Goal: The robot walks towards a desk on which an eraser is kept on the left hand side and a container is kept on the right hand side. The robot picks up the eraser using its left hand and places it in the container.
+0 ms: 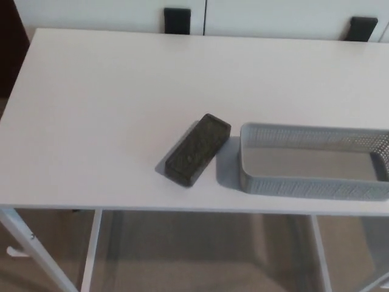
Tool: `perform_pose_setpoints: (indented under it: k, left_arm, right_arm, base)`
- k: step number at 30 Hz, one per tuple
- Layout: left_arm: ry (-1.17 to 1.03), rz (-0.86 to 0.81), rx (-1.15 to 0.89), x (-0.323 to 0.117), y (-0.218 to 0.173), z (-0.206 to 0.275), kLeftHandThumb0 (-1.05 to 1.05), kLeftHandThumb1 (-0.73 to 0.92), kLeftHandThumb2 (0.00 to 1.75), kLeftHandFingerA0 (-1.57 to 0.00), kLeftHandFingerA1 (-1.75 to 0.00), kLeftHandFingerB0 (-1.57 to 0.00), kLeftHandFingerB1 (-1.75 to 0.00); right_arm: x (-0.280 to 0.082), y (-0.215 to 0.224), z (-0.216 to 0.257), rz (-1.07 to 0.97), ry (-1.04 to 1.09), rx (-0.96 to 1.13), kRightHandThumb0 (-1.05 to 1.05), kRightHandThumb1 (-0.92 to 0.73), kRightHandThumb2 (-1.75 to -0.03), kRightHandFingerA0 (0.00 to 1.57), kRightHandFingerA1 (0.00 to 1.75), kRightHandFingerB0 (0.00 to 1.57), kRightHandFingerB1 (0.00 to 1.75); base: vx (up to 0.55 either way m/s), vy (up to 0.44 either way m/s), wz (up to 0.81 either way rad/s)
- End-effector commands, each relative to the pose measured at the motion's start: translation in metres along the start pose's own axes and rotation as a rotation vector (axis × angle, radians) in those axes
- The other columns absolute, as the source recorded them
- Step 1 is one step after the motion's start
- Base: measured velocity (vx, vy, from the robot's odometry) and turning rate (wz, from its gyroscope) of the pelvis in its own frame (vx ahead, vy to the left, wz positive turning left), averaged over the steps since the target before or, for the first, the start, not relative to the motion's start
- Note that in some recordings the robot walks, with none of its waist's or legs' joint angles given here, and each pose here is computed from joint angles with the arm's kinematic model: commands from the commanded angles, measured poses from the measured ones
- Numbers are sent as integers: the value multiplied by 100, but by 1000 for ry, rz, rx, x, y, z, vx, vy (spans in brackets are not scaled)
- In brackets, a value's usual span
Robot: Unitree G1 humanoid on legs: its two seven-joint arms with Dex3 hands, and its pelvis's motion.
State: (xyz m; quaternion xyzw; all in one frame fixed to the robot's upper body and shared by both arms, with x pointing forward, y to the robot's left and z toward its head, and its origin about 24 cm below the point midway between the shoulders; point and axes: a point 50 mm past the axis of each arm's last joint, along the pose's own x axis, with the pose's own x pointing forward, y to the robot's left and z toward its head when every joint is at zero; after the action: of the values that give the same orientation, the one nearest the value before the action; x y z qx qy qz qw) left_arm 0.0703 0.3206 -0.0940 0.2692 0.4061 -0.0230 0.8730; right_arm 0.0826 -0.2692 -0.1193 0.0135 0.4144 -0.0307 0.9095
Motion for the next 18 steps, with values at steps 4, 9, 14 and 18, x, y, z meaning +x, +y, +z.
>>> perform_pose_setpoints:
  k: [4,9,14,18]
  left_arm:
    - [-14,-3,36,0,2,1,-51,70,62,-40,-35,-28,-31]
    - [-20,-12,42,-2,-2,1,-50,70,61,-40,-37,-28,-31]
    - [-24,-12,42,-3,-3,1,-50,69,61,-41,-37,-28,-31]
    - [-25,-13,45,-3,-4,1,-49,70,61,-41,-36,-28,-31]
  right_arm:
    - [-1,-5,5,-13,-28,-7,-28,-44,-55,73,65,39,52]
    - [-2,-5,4,-9,-26,-13,-28,-45,-57,74,66,39,52]
    - [-1,-5,5,-7,-24,-5,-25,-45,-56,73,65,40,52]
    - [-1,-4,5,-2,-25,-21,-31,-46,-56,73,65,38,53]
  base:
    - [39,-183,-8]
    - [54,-106,8]
    - [-2,26,-2]
    - [-16,184,-3]
